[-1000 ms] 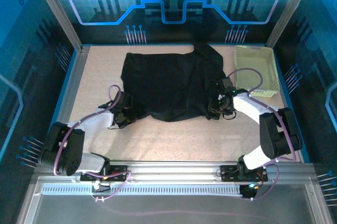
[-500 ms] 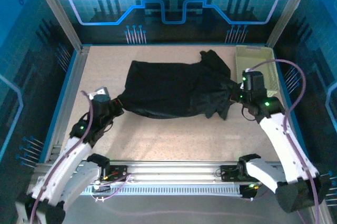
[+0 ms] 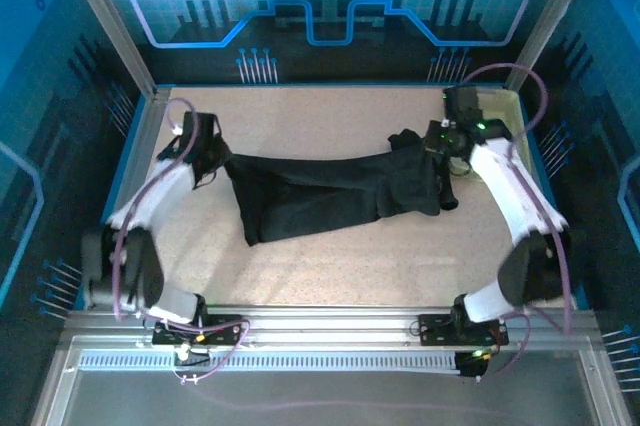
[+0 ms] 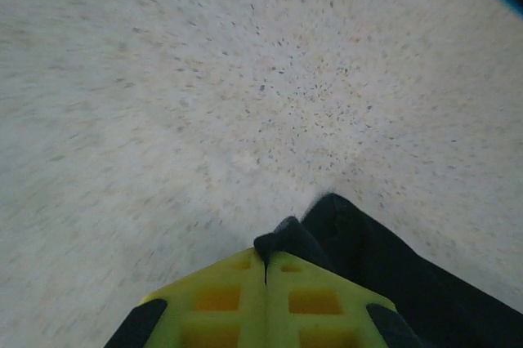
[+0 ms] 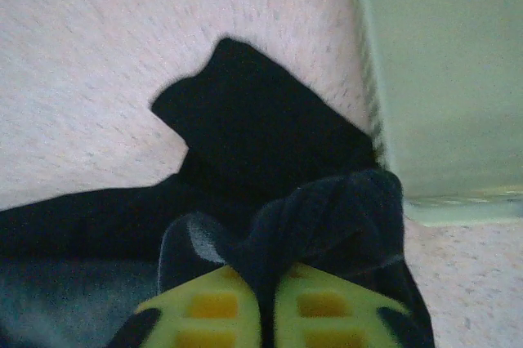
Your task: Fold the inside-out t-shirt
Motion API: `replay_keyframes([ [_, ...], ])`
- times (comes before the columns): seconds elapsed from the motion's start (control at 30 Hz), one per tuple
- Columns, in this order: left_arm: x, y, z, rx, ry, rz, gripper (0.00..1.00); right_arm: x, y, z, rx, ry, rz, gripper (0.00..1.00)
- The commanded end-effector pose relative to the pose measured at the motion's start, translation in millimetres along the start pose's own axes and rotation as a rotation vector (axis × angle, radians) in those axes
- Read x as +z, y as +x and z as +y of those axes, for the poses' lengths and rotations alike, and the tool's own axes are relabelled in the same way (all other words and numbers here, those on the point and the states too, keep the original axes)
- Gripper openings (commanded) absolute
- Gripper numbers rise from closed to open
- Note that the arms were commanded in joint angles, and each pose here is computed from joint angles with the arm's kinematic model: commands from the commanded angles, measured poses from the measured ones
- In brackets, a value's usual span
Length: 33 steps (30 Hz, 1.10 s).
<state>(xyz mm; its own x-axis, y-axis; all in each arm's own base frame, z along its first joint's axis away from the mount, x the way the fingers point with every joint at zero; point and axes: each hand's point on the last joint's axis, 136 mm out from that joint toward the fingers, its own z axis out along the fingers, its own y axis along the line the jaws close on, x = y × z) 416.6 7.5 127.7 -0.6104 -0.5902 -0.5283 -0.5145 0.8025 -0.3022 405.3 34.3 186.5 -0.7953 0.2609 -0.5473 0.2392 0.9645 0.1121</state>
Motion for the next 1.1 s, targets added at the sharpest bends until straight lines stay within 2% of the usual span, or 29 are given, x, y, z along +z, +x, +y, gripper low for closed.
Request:
replay_keyframes([
  [0.0,43.4,24.0,-6.8,0.018,0.032,0.235,0.24,18.1,-16.3,1.5,0.015,0.010,0.014,0.46],
  [0.03,52.2,26.4,-7.9,0.016,0.034,0.276,0.33,22.0,-18.4,-0.2,0.014,0.028,0.021,0.54],
  [0.1,58.5,26.8,-1.0,0.010,0.001,0.292,0.50,21.6,-21.0,-1.4,0.003,0.049,0.020,0.63],
  [0.17,49.8,21.7,5.2,0.007,-0.012,0.239,0.59,11.6,-19.3,-1.4,-0.008,0.043,0.000,0.66],
  [0.23,36.2,20.7,8.3,0.000,-0.002,0.197,0.62,1.2,-12.5,-1.2,-0.029,0.033,-0.018,0.68],
  [0.37,23.7,45.8,10.4,-0.005,0.009,0.230,0.61,-6.1,16.8,-3.6,-0.043,0.007,0.002,0.68],
  [0.5,32.0,78.3,9.0,-0.013,0.023,0.299,0.55,-0.6,42.6,-9.6,-0.030,-0.003,0.024,0.68],
  [0.6,43.8,88.1,8.6,-0.013,0.016,0.334,0.50,6.3,52.0,-12.7,-0.028,0.003,0.041,0.68],
  [1.07,74.7,78.2,28.3,-0.003,-0.059,0.296,0.39,37.9,89.0,-29.7,0.033,0.020,0.169,0.67],
])
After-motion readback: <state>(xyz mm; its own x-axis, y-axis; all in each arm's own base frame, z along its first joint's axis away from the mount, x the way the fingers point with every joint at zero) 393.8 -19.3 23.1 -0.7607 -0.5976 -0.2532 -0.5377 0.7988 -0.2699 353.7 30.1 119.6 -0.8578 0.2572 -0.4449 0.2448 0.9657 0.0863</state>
